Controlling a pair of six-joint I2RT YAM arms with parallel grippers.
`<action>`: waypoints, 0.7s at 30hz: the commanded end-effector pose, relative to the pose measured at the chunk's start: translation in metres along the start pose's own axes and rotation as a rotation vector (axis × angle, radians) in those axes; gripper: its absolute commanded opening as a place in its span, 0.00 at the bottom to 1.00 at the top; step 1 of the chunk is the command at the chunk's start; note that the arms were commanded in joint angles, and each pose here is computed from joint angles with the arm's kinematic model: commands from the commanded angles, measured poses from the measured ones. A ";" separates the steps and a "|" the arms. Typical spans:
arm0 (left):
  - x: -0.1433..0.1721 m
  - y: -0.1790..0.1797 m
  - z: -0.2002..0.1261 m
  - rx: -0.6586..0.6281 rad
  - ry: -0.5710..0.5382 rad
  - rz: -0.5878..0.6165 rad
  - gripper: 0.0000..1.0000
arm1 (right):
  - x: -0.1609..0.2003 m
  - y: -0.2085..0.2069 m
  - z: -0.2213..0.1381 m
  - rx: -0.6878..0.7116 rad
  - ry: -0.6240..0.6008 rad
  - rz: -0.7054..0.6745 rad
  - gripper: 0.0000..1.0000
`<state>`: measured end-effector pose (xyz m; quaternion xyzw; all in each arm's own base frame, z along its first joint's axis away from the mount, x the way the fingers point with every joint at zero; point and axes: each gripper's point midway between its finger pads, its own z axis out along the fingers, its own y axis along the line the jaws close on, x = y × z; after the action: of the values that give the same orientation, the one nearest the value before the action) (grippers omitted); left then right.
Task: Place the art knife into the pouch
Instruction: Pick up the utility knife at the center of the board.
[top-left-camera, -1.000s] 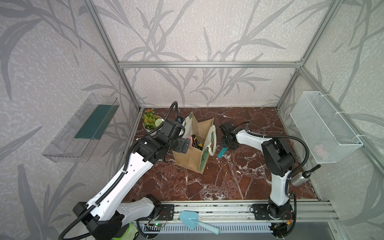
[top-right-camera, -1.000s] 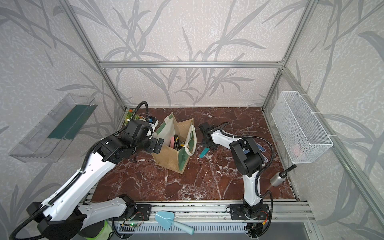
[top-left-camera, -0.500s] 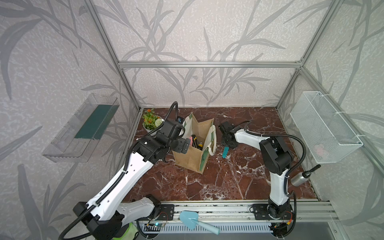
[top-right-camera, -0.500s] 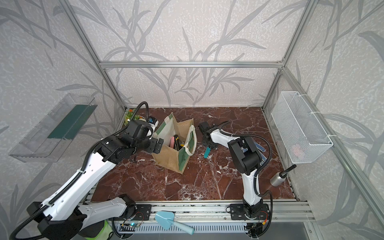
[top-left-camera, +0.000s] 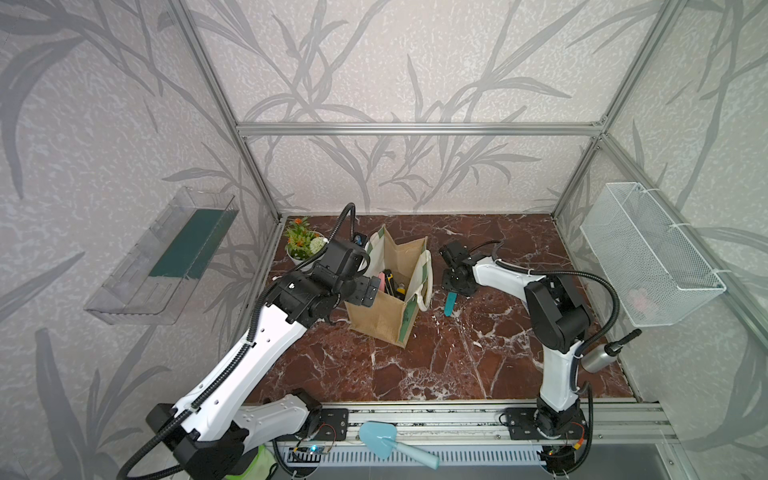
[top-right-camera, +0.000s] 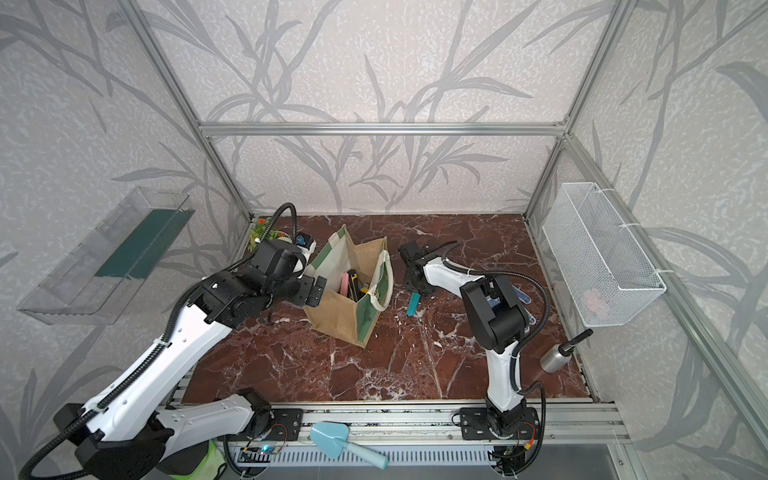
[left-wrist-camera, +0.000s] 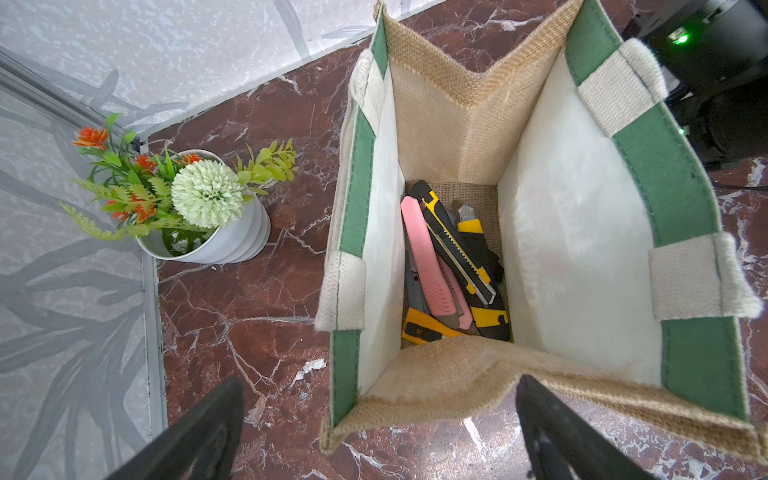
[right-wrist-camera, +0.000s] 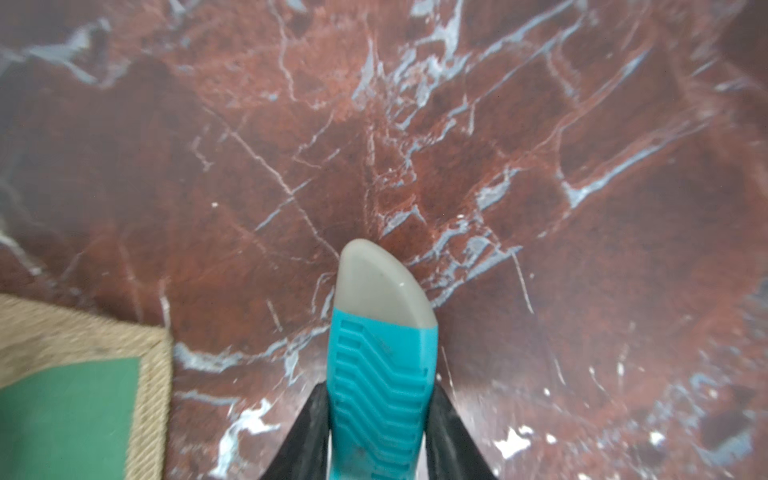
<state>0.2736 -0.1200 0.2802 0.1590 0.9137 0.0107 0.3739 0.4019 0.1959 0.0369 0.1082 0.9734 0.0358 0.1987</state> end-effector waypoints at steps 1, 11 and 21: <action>0.003 0.006 -0.001 -0.028 0.007 0.010 0.99 | -0.015 0.000 -0.035 -0.016 -0.075 -0.006 0.21; 0.001 0.009 0.000 -0.050 -0.002 0.013 0.99 | -0.038 -0.003 -0.094 -0.032 -0.214 -0.016 0.18; -0.001 0.021 0.003 -0.124 -0.028 0.027 0.99 | -0.075 0.034 -0.210 -0.129 -0.481 -0.177 0.18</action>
<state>0.2797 -0.1087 0.2800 0.1543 0.9092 0.0486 0.3837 0.3944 0.2007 0.2196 0.0502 0.9182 0.0600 0.3883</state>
